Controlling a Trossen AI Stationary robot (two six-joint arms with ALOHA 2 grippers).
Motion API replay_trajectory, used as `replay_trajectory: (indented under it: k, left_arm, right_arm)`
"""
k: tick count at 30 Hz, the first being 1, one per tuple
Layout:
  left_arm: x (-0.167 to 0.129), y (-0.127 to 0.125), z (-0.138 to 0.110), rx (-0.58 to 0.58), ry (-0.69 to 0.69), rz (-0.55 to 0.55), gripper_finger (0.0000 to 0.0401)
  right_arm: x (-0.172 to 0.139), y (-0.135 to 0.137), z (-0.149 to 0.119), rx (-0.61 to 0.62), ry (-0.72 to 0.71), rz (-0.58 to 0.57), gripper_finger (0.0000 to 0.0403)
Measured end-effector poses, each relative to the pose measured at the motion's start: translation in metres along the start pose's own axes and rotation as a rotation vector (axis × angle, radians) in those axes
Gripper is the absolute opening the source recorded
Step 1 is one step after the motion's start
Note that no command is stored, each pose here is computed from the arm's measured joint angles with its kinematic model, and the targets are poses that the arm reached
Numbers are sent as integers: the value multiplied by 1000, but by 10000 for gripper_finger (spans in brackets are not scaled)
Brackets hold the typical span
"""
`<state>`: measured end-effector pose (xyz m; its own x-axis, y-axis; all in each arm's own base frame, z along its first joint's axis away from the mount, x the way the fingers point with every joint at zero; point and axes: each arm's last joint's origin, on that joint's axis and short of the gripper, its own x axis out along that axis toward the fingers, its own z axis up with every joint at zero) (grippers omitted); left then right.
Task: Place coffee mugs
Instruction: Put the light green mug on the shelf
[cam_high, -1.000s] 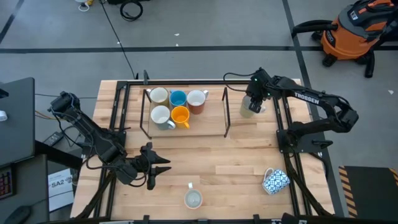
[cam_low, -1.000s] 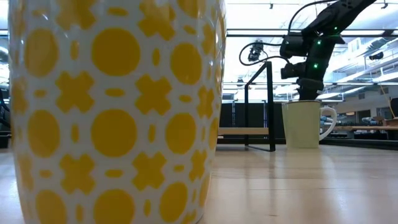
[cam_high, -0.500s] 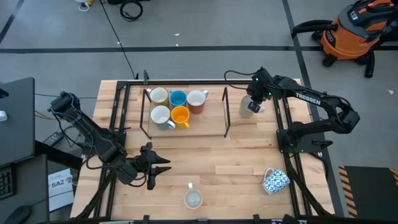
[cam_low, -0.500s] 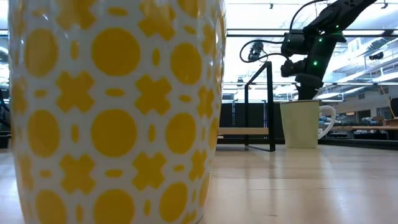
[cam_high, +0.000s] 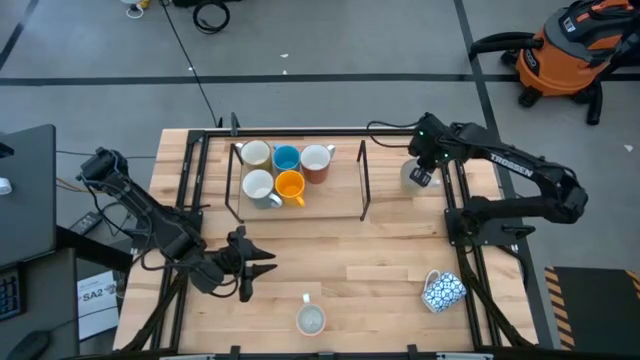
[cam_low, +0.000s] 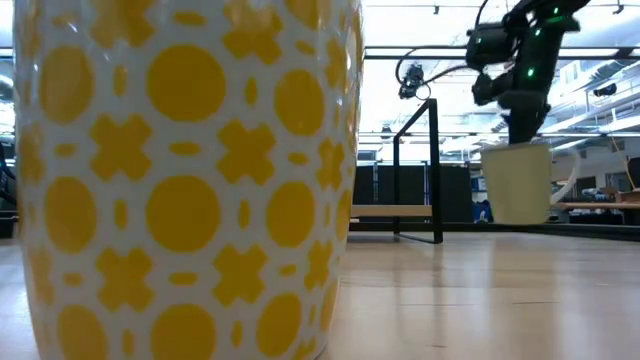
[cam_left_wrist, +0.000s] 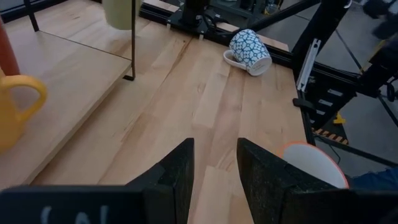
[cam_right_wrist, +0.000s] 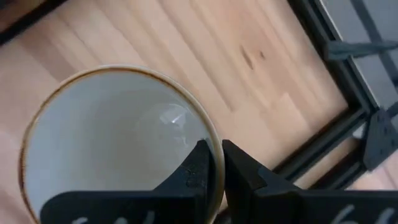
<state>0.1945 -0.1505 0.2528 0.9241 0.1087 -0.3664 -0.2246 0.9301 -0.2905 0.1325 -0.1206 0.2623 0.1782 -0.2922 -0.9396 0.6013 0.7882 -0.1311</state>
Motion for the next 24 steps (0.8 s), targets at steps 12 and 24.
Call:
replay_trajectory:
  k: [12, 24]
  left_arm:
    - [2, 2, 1, -4, -3, 10, 128]
    - [2, 2, 1, -4, -3, 10, 128]
  right_arm:
    - [-66, 25, -7, 144, 46, 125, 33]
    - [-126, 57, -5, 390, 23, 375, 33]
